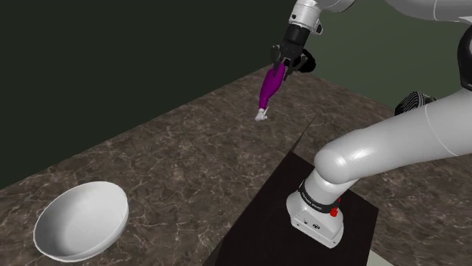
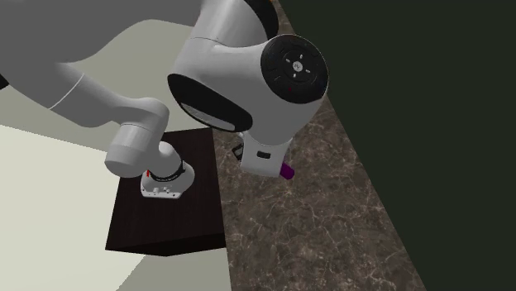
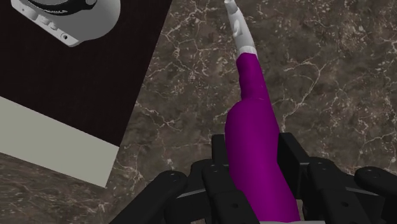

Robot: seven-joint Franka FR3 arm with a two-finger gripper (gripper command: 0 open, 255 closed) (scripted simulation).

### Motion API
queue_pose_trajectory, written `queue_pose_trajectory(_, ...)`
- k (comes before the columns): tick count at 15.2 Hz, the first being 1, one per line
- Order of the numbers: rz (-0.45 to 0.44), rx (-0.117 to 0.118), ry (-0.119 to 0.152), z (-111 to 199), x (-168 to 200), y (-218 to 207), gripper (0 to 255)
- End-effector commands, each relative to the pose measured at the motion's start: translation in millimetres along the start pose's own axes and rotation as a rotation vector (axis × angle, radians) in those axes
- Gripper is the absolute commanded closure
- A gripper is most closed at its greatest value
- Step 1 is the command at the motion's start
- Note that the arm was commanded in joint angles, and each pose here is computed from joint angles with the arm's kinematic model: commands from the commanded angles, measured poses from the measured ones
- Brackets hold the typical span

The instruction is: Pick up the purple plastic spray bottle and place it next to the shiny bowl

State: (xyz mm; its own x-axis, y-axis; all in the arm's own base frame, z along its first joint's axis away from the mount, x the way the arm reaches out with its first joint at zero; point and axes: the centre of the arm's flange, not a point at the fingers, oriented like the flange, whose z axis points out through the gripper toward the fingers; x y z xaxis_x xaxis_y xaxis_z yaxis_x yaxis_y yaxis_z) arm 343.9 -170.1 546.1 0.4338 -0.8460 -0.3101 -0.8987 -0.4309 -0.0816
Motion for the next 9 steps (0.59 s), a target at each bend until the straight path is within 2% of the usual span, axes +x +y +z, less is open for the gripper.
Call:
queue_pose_trajectory(1,0.0,0.0,0.0,-10,-2,-1,255)
queue_pose_trajectory(9,0.0,0.0,0.0,-50,-15,-4,255)
